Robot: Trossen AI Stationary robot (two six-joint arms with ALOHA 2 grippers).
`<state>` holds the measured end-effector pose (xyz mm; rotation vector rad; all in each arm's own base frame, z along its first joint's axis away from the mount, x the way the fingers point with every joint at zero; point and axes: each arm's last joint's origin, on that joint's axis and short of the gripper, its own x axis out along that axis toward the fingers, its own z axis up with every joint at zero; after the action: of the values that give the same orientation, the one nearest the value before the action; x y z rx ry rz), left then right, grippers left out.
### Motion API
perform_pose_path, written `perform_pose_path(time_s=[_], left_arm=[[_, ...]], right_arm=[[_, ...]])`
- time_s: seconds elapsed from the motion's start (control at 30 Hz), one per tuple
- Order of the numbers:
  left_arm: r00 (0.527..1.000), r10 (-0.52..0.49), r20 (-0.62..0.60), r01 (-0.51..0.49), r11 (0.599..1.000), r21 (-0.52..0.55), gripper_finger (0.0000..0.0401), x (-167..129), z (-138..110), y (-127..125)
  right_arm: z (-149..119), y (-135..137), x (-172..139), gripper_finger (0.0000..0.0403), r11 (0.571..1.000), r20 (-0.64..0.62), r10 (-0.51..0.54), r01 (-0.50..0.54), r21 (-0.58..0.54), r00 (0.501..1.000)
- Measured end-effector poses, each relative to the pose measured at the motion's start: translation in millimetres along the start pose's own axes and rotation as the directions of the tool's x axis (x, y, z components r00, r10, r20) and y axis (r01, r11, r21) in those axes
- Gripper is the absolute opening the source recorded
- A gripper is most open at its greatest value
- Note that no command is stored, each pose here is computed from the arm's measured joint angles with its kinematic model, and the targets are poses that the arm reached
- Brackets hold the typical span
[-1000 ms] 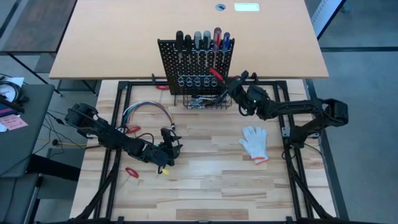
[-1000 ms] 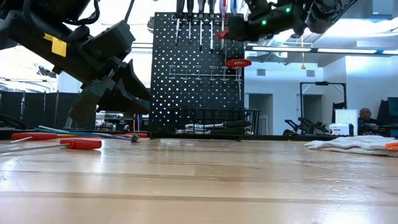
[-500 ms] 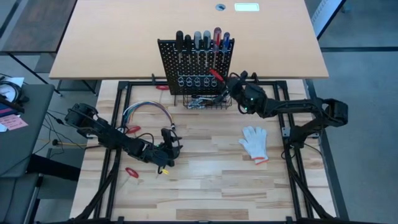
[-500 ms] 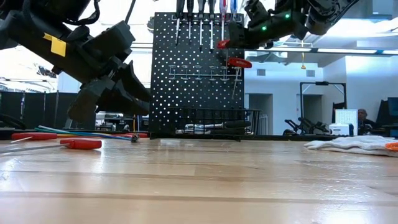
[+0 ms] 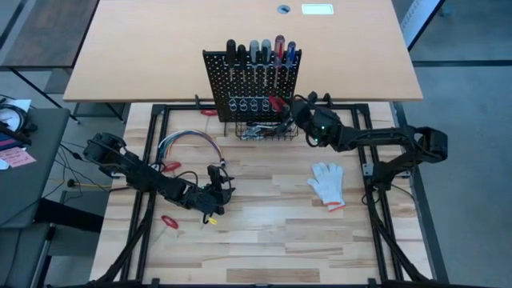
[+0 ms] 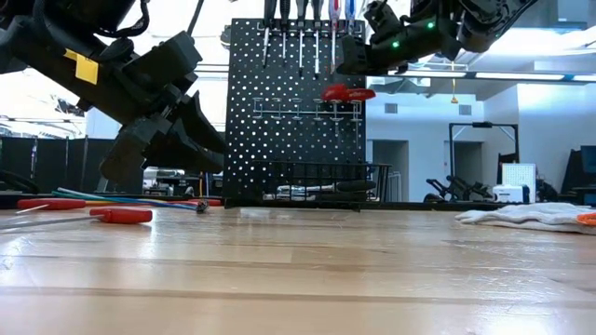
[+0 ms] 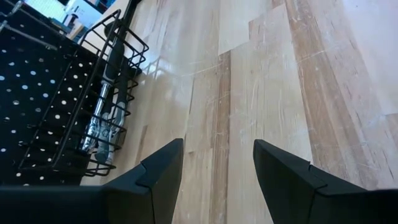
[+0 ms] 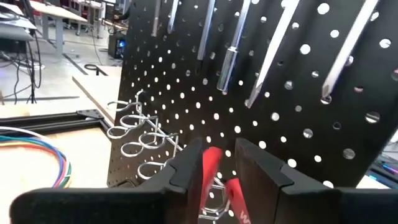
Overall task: Hang tools onto peg board
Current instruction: Hang the red hex key onto the black pegboard, then hang the middle right red hex key onto the black pegboard
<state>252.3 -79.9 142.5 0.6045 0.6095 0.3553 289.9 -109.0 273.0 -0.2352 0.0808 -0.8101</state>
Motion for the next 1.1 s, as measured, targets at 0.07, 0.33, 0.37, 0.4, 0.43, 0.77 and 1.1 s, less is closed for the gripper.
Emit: perform_pose_path(time_s=[0.07, 0.33, 0.37, 0.4, 0.43, 0.77, 1.1], left_arm=[[1.0, 0.0, 0.0, 0.0, 1.0, -0.001, 0.0189, 0.0, 0.0, 0.0], [1.0, -0.017, 0.021, 0.017, 1.0, 0.007, 0.0189, -6.2, 2.4, -3.7], [0.999, -0.021, 0.032, 0.021, 1.0, -0.001, 0.0189, -8.8, 4.2, -4.1], [0.998, -0.027, 0.05, 0.028, 0.999, -0.017, 0.0189, -12.3, 8.2, -4.1], [0.997, -0.033, 0.071, 0.036, 0.999, -0.033, 0.0189, -16.7, 12.8, -3.9], [0.939, -0.344, 0.024, 0.342, 0.918, -0.199, 0.0189, -87.7, 26.1, 2.9], [0.834, -0.492, -0.25, 0.405, 0.853, -0.329, 0.019, -92.8, -32.7, -6.8]], right_arm=[[0.7, 2.3, -1.1, 0.0102, 1.0, 0.003, 0.01, -0.01, -0.015, 1.0], [20.3, 13.6, -20.7, 0.0103, 0.995, 0.069, 0.062, -0.057, -0.078, 0.996], [24.6, 15.2, -25.4, 0.0103, 0.995, 0.08, 0.061, -0.054, -0.087, 0.995], [29.5, 16.6, -30.6, 0.0103, 0.994, 0.095, 0.064, -0.055, -0.096, 0.993], [34.3, 18.2, -36.1, 0.0103, 0.993, 0.108, 0.066, -0.054, -0.102, 0.992], [44.2, 64.3, -94.1, 0.0103, 0.939, 0.063, 0.343, -0.342, -0.023, 0.937], [-33.7, 164.8, -126.2, 0.0103, 0.754, -0.117, 0.652, -0.625, 0.202, 0.749]])
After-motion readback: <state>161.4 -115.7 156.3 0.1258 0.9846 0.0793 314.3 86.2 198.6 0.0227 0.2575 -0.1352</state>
